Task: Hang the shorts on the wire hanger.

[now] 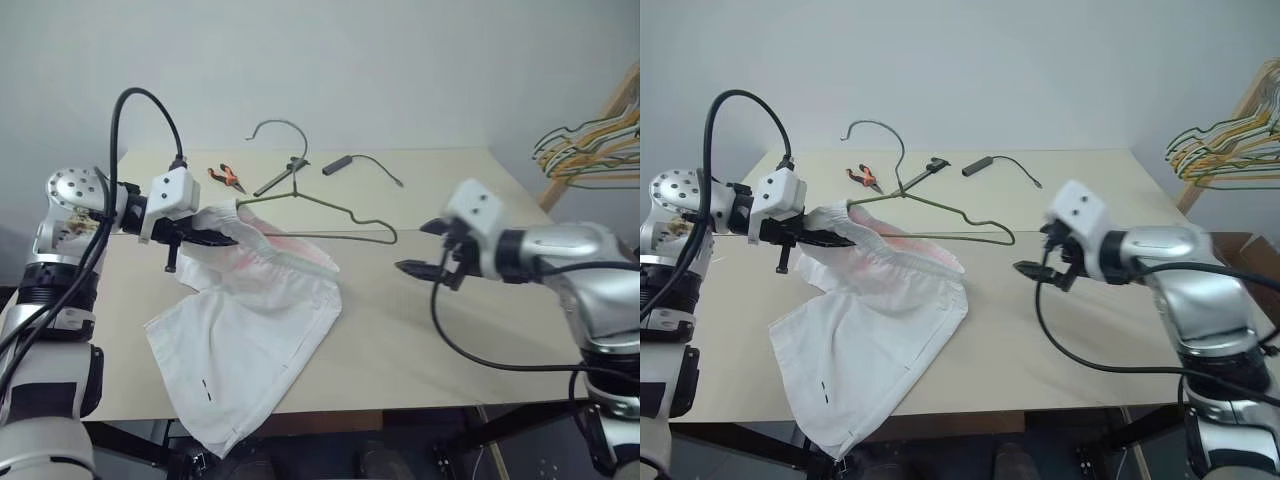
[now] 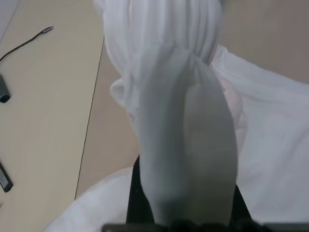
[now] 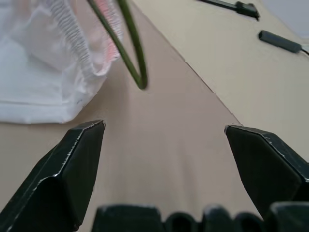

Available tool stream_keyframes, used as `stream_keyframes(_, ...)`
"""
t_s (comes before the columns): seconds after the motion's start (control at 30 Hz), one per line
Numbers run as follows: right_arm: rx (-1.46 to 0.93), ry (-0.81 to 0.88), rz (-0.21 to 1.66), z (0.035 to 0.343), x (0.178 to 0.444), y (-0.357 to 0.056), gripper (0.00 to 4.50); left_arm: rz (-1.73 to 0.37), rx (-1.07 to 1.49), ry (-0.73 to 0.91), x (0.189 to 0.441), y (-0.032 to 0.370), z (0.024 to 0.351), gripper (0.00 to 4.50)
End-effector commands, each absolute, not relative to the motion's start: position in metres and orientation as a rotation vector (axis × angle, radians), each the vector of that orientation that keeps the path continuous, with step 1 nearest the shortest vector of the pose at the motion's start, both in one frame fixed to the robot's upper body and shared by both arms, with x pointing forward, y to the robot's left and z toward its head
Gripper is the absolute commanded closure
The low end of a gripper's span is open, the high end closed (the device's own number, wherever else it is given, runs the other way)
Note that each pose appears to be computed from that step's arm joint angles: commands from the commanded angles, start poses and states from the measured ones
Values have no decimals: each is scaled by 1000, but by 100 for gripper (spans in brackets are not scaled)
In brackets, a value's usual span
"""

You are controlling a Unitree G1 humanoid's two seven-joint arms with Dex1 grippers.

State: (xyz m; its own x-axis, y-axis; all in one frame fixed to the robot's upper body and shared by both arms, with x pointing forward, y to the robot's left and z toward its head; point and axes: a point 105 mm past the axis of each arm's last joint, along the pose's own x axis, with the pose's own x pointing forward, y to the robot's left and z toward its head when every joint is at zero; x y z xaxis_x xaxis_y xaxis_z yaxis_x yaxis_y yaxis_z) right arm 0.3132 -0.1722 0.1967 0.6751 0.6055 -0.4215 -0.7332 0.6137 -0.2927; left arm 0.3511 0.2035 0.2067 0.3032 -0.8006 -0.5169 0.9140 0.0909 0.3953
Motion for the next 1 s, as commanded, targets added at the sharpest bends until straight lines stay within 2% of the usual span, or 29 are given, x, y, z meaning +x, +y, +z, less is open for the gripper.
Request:
stream_keyframes(0.03, -373, 241, 756, 193, 307, -181, 5, -1243, 729, 99, 352, 203, 227, 450)
stream_keyframes(0.2, -54, 258, 814, 153, 313, -143, 5, -1241, 707, 84, 351, 198, 229, 450)
stream_keyframes(0.3, -4, 286, 873, 133, 319, -104, 5, -1246, 697, 78, 350, 195, 228, 450)
stream_keyframes(0.4, 83, 387, 879, 108, 338, -64, 5, -1253, 694, 70, 347, 192, 227, 450)
stream_keyframes(0.53, 154, 454, 853, 92, 355, -47, 5, -1246, 689, 65, 346, 192, 227, 450)
stream_keyframes(0.67, 204, 444, 929, 100, 352, -33, 95, -1232, 687, 64, 344, 193, 226, 450)
stream_keyframes(0.97, 261, 344, 806, 120, 362, -71, 425, -1199, 675, 96, 342, 204, 219, 450)
stream_keyframes(1.0, 252, 331, 777, 122, 365, -80, 449, -1199, 677, 110, 341, 207, 217, 450)
